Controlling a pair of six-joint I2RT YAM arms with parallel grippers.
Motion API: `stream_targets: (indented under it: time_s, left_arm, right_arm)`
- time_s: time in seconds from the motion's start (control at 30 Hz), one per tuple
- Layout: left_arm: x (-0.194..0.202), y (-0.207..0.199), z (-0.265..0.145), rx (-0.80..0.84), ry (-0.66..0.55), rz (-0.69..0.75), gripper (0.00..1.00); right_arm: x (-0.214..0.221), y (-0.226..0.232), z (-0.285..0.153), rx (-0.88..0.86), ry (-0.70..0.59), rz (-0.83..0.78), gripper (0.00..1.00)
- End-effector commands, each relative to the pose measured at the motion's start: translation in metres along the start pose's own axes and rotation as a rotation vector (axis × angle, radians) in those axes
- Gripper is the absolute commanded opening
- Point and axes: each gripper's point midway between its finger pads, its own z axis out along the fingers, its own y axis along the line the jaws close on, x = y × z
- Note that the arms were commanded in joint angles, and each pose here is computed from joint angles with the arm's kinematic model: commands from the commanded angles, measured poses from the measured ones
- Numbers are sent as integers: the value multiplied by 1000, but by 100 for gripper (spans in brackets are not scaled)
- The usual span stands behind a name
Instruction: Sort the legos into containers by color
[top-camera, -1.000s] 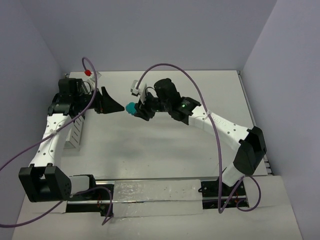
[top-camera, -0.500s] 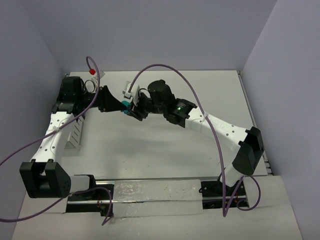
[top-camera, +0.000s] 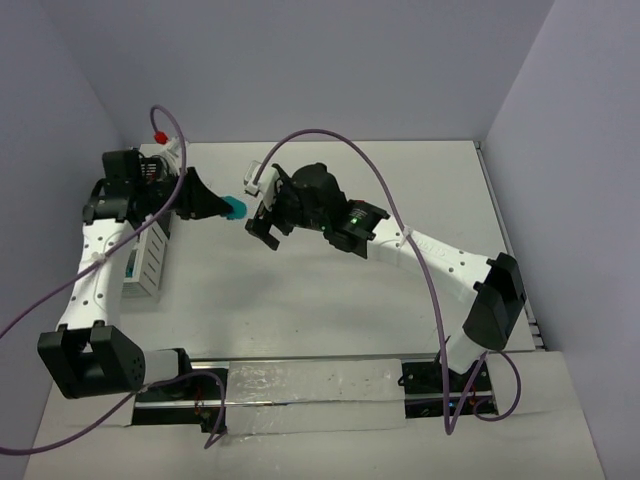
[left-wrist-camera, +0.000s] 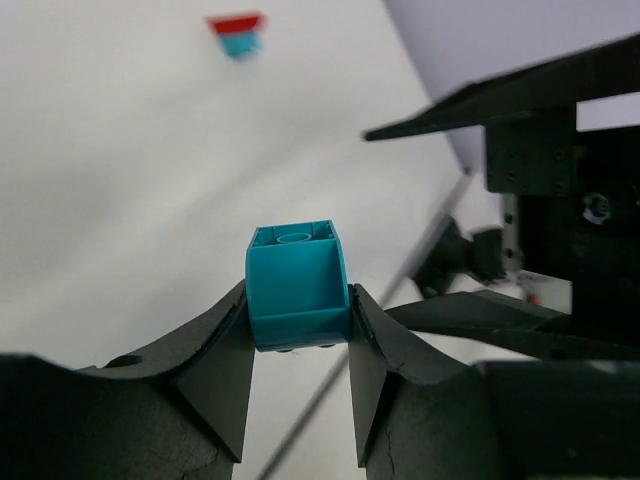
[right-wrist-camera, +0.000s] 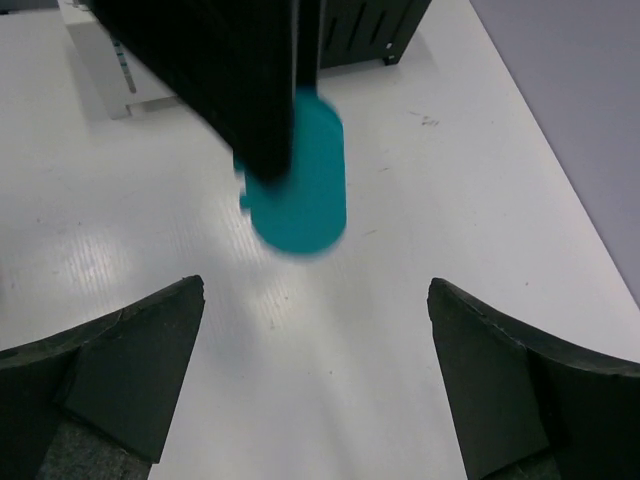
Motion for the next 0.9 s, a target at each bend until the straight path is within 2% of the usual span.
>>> stream_targets:
  time_s: [0.0,0.2,0.4,0.57,0.87]
  left_arm:
    - [-4,55,-55,-442,61,147,0]
    - [-4,111,-138,-901,12,45,0]
    - [10,123,-194,-1154,10,10,0]
    - [19,127,-221,-1262,0,-13,0]
    - [32,155,-232,-1326,-35,-47,0]
  right_arm:
    - [3,-27,-16,57,-18,98,100]
    - [41,-65,-27,81,78,217,100]
    - [71,-101,-37,132,148,244,100]
    - [98,-121,-41,168,202,296,100]
    - [113,-131,-44,184,236,298,100]
